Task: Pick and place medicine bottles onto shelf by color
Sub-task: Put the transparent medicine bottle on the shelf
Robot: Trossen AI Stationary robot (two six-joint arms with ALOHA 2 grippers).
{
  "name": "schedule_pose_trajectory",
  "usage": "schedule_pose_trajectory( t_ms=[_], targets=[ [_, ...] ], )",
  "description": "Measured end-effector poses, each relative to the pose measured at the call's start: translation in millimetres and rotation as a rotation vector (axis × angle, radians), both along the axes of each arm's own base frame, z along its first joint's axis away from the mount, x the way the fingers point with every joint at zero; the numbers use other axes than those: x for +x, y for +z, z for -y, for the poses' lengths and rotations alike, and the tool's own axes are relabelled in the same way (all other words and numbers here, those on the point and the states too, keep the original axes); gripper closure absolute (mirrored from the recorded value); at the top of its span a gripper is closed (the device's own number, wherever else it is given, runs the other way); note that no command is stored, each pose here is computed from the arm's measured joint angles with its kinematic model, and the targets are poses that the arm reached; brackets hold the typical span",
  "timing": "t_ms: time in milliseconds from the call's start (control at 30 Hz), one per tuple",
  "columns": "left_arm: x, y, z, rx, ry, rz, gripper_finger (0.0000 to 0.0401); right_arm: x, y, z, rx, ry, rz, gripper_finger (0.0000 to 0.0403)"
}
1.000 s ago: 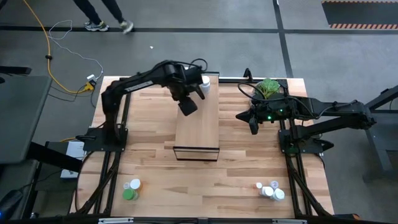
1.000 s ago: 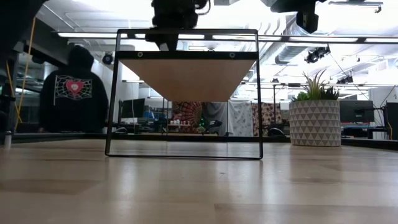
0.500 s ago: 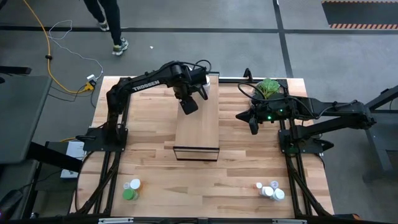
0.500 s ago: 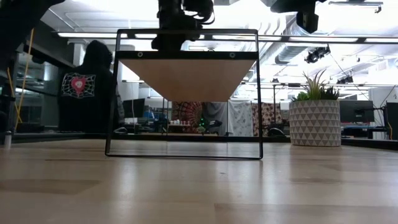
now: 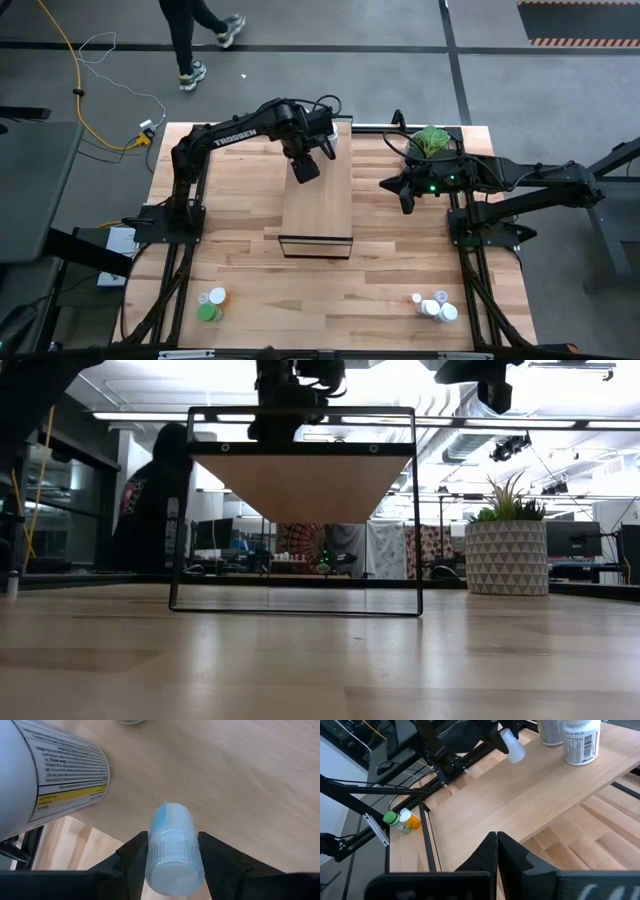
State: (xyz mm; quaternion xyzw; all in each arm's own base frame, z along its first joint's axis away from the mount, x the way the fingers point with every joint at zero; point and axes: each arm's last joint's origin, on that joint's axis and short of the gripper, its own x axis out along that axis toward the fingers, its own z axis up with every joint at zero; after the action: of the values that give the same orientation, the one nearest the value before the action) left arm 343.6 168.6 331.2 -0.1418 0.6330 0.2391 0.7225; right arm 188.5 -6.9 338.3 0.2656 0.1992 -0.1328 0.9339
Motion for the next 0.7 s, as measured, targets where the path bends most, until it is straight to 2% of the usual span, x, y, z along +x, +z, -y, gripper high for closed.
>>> schedule_pose_trajectory(
  t_ms=[500,700],
  targets=[
    [-1.6,0.1,-4.2,0.007,-0.005,0.000,0.0200,0.0,0.0,0.0,0.007,-0.003,0.001,0.0402],
    [-1.2,7.0,-7.8,0.051,0.006,0.030,0.0194,0.0,0.0,0.0,0.007,-0.003,0.001,0.0402]
  ],
)
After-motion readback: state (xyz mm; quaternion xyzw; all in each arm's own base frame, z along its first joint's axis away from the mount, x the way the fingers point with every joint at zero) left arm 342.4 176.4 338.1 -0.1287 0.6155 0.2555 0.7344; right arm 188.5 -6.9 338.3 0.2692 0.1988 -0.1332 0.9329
